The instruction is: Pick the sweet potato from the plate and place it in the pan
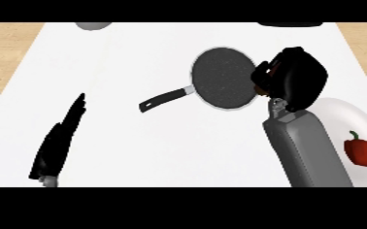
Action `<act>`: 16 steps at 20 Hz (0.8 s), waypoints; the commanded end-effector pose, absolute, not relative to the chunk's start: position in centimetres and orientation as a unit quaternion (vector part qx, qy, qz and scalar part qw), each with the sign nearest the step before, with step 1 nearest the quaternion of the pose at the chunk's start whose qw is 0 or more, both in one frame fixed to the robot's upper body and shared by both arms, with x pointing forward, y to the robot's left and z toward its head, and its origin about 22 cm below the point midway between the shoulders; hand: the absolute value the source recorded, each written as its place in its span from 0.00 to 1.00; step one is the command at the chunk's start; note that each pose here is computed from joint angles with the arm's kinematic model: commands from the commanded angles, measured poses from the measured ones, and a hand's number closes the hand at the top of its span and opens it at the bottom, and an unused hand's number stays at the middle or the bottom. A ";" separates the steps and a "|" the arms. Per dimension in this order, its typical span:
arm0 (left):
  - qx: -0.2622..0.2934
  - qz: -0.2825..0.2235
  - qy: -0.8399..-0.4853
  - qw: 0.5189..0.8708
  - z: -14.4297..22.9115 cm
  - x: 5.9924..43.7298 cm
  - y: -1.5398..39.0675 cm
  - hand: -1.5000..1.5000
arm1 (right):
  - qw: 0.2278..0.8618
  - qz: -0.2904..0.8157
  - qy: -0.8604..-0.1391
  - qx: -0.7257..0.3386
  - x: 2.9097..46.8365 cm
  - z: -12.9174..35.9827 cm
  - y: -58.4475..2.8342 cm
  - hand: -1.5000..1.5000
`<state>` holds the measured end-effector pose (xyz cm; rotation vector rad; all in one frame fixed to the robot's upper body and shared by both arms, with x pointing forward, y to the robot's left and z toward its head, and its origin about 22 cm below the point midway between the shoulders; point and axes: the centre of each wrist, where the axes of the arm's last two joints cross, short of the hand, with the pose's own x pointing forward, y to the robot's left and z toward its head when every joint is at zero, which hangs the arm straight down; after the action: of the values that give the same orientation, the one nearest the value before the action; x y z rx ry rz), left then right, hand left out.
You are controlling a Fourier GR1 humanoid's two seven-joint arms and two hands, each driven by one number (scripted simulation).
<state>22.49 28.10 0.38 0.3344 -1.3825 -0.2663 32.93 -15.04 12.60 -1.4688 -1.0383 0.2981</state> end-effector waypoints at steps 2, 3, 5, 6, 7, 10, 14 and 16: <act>0.150 -0.126 -0.643 0.741 0.7 23.8 26.8 0.50 | 0.666 0.057 -0.441 -0.599 37.5 11.7 -14.6 1.00; 0.147 -0.127 -0.641 0.743 1.0 22.4 28.0 0.50 | 0.676 0.050 -0.445 -0.585 37.8 11.1 -15.0 1.00; 0.154 -0.132 -0.637 0.743 0.8 23.1 28.3 0.50 | 0.685 0.059 -0.440 -0.578 39.7 10.5 -15.2 1.00; 0.144 -0.142 -0.646 0.736 2.0 23.3 28.0 0.50 | 0.693 0.066 -0.428 -0.577 40.7 10.1 -15.8 1.00; 0.148 -0.134 -0.637 0.744 0.3 22.9 28.9 0.50 | 0.696 0.074 -0.432 -0.569 41.1 9.5 -16.1 1.00; 0.132 -0.139 -0.642 0.742 2.4 23.0 27.7 0.50 | 0.714 0.091 -0.399 -0.568 42.2 7.0 -16.2 1.00; 0.132 -0.137 -0.650 0.736 1.1 22.9 26.5 0.50 | 0.735 0.161 -0.377 -0.540 43.1 5.4 -17.2 1.00; 0.131 -0.141 -0.651 0.734 0.9 22.6 26.1 0.50 | 0.786 0.057 -0.398 -0.470 42.7 4.7 -17.3 1.00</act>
<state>23.10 27.09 1.23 0.2982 -1.4222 -0.3050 42.53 -16.68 6.07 -1.1683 -0.8775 0.2471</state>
